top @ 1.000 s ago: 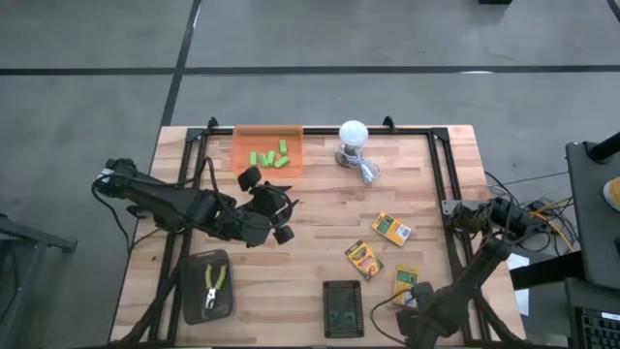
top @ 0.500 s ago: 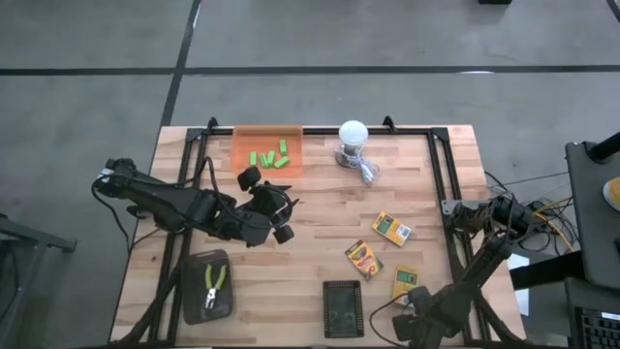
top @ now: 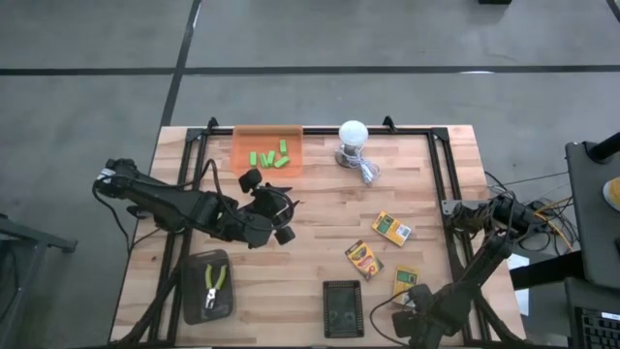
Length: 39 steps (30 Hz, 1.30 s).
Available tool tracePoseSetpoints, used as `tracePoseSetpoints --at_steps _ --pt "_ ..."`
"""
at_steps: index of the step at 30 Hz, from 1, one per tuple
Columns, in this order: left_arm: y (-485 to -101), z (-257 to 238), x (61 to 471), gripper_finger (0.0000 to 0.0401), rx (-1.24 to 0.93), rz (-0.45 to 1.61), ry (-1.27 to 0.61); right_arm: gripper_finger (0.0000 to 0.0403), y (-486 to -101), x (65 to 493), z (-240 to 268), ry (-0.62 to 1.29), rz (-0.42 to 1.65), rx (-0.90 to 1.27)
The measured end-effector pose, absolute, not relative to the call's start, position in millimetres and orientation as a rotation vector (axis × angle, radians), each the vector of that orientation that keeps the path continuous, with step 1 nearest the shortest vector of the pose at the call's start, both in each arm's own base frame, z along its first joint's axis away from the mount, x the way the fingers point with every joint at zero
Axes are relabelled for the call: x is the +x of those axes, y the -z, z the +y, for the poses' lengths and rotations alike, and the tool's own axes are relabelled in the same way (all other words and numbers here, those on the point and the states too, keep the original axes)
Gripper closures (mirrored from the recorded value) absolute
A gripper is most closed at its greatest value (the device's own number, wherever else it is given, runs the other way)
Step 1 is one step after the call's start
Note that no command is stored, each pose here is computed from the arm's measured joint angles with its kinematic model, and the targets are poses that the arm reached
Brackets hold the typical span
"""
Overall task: Pick & Place School Supplies
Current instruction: Put the green hole puncher into the left black bin
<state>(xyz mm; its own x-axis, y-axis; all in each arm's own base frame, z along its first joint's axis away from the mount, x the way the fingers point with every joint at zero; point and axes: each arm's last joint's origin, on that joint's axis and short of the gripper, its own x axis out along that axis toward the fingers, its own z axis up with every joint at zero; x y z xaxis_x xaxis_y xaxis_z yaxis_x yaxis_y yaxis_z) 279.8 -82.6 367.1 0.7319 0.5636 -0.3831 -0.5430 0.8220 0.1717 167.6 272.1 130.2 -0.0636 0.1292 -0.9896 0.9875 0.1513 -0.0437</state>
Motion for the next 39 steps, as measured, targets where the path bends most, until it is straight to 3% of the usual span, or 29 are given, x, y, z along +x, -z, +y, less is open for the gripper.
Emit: tracePoseSetpoints --at_steps 19,32,39 --pt "-367 -82 280 0.0224 0.048 0.432 -0.610 0.0181 -131 188 255 1.110 1.315 1.200" --pt "-368 -82 281 0.0224 0.042 0.426 -0.610 0.0181 -132 210 237 1.029 1.347 1.132" --pt "-368 -82 281 0.0224 0.041 0.424 -0.610 0.0181 -156 213 233 0.982 1.294 1.056"
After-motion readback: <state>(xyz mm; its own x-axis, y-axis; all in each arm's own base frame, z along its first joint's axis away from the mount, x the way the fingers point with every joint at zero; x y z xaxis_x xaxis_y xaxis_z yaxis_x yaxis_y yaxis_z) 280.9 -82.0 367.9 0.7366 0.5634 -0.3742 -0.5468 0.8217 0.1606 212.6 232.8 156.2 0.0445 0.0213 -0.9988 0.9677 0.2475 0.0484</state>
